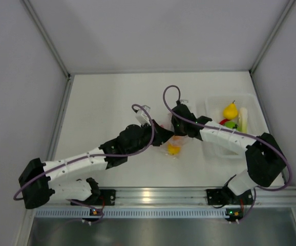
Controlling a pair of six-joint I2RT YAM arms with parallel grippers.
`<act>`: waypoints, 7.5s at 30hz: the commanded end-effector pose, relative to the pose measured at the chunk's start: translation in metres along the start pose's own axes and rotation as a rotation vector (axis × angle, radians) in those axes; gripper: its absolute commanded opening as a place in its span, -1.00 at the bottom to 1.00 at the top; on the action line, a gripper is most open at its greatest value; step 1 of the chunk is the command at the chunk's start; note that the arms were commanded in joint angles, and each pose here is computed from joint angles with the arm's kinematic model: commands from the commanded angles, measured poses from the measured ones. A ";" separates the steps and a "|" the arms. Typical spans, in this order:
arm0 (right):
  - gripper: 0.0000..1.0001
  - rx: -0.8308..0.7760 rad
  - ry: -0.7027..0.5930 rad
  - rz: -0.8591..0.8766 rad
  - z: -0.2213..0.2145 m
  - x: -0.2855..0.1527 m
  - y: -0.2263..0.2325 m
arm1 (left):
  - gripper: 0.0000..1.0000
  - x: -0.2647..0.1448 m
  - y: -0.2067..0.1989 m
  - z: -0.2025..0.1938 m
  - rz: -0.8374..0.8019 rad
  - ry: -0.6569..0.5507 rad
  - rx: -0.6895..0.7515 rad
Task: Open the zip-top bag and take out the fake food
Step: Pick up the fake vegetable from the zipper food storage bag.
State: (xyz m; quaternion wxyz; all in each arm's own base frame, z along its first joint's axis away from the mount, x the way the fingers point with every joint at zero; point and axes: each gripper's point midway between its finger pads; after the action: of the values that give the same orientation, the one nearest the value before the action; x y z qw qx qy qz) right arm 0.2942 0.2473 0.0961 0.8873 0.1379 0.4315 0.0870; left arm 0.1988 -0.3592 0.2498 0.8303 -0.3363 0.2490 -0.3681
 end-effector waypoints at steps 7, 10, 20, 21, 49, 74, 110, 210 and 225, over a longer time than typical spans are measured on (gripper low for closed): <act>-0.43 -0.134 0.138 -0.164 -0.014 -0.004 -0.033 | -1.00 -0.012 -0.008 0.026 -0.032 -0.130 -0.086; -0.44 -0.165 0.181 -0.220 -0.021 -0.004 -0.045 | -1.00 -0.017 -0.002 0.030 -0.013 -0.162 -0.104; -0.39 -0.250 0.396 -0.248 -0.048 -0.016 -0.055 | -1.00 -0.015 0.007 0.024 0.014 -0.158 -0.121; -0.39 -0.255 0.412 -0.268 -0.050 -0.016 -0.060 | -1.00 -0.015 0.007 0.025 0.013 -0.159 -0.122; -0.40 -0.402 0.655 -0.072 -0.090 -0.077 -0.057 | -1.00 -0.009 0.024 0.032 0.092 -0.208 -0.074; -0.63 -0.031 0.193 0.336 -0.056 -0.046 0.036 | -1.00 0.036 -0.029 0.089 -0.317 0.120 0.091; -0.71 -0.119 0.134 -0.203 -0.050 -0.053 -0.093 | -1.00 0.035 -0.008 0.065 -0.262 0.226 -0.023; -0.71 -0.161 0.485 0.093 -0.114 -0.050 -0.033 | -1.00 0.031 -0.030 0.000 -0.199 0.031 0.073; -0.69 -0.309 0.580 0.307 -0.139 -0.087 -0.029 | -1.00 0.029 -0.010 0.003 -0.149 0.011 0.087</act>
State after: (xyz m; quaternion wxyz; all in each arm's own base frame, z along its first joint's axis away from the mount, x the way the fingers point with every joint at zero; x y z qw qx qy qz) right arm 0.1513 0.2207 0.0658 0.7364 0.0480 0.6145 0.2787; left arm 0.2029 -0.3919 0.2353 0.8062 -0.2951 0.2492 -0.4481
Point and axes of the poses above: each gripper's point midway between its finger pads, its own x axis out along the fingers, its own y axis along the line the jaws close on, z = x × y, and after that the axes turned 4 degrees about x, right-handed
